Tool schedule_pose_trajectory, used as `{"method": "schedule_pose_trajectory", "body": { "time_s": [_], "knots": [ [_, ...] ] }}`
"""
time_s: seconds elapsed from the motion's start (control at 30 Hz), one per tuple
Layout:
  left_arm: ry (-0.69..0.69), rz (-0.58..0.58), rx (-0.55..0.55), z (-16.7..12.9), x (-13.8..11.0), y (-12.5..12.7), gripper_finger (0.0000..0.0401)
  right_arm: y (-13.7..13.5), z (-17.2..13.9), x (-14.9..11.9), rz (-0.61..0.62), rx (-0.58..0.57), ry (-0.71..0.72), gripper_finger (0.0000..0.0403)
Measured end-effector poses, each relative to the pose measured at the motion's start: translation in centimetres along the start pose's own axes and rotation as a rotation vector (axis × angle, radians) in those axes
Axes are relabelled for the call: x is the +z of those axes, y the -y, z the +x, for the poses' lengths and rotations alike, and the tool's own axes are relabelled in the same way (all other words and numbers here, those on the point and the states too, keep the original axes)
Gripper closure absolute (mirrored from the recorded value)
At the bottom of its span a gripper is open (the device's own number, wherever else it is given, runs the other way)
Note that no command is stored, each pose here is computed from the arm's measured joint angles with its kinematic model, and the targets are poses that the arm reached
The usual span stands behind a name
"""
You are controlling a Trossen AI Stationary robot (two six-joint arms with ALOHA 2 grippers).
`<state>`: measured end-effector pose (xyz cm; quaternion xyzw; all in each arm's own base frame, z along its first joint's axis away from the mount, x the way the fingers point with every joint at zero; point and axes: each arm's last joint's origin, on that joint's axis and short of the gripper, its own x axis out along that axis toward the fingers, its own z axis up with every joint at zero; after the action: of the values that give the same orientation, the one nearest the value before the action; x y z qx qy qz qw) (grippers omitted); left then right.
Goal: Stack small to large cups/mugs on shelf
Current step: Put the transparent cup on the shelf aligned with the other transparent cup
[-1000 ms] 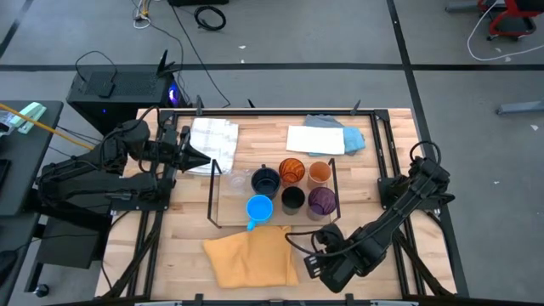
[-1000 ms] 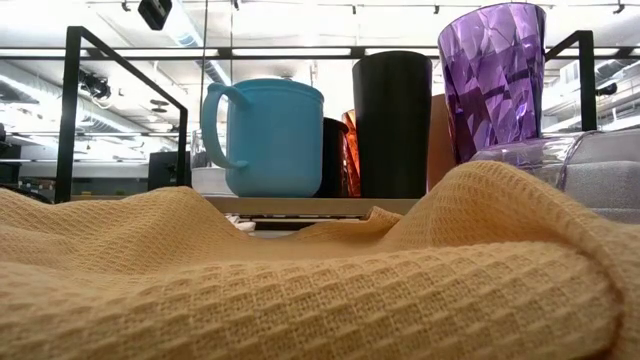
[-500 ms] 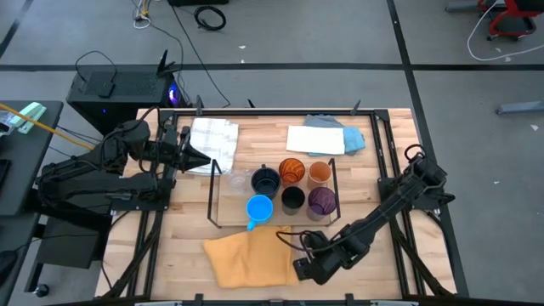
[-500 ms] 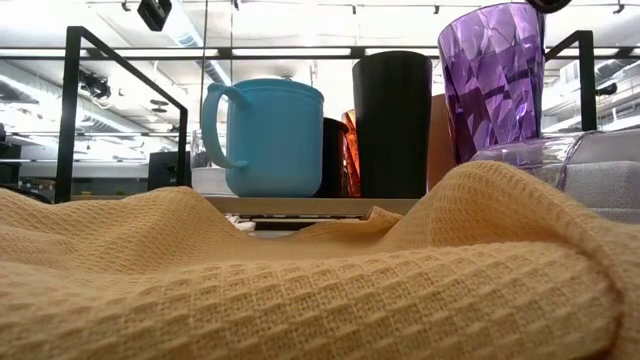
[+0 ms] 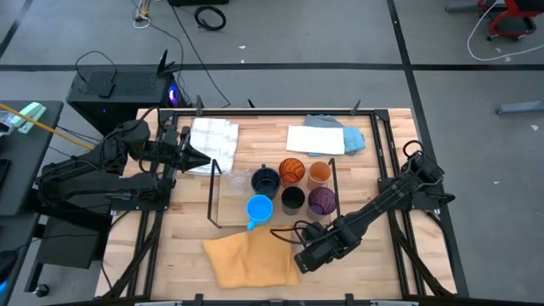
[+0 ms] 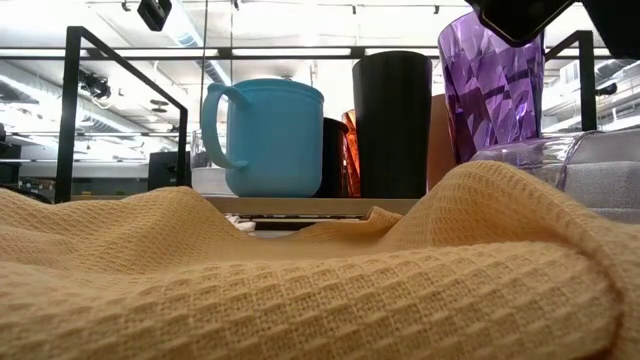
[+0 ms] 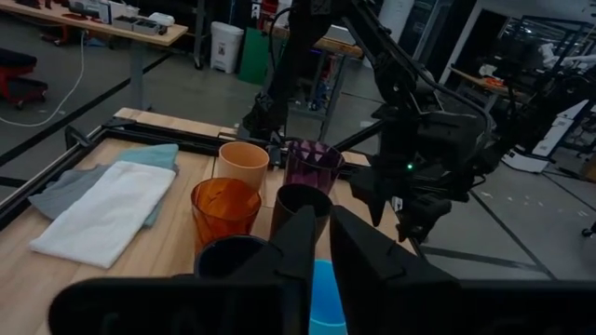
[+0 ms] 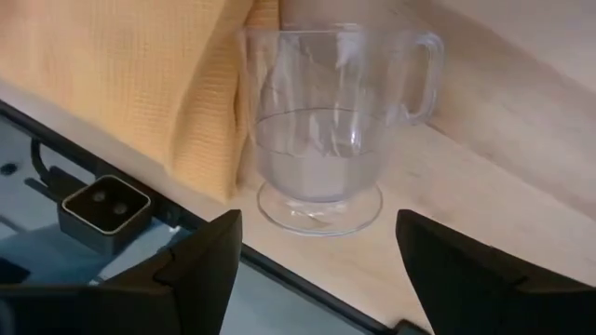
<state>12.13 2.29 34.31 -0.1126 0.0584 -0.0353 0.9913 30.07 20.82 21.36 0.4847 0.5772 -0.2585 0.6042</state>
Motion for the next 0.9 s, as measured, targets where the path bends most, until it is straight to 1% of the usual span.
{"method": "schedule_pose_trajectory", "body": {
  "time_s": [0.07,0.27,0.43,0.6,0.67,0.9],
  "knots": [
    [0.000,0.000,0.000,0.0,0.0,0.0,0.0356,0.0,0.0,0.0,-0.016,0.001,0.000,0.0114],
    [0.000,0.000,0.000,0.0,0.0,0.0,0.0362,0.0,0.0,0.3,-0.004,0.001,0.020,0.0117],
    [0.000,0.003,0.001,0.0,0.0,0.0,0.0357,-0.7,-0.1,0.4,-0.064,0.071,0.062,0.0125],
    [0.000,0.004,0.000,0.0,0.0,0.0,0.0354,-0.9,-0.1,0.6,-0.046,0.107,0.143,0.0127],
    [0.000,0.003,0.000,0.0,0.0,0.0,0.0355,-0.9,-0.1,0.7,-0.038,0.102,0.153,0.0127],
    [-0.001,0.000,0.000,0.0,0.0,0.0,0.0362,0.0,-0.1,1.0,-0.022,0.012,0.167,0.0131]
  ]
}}
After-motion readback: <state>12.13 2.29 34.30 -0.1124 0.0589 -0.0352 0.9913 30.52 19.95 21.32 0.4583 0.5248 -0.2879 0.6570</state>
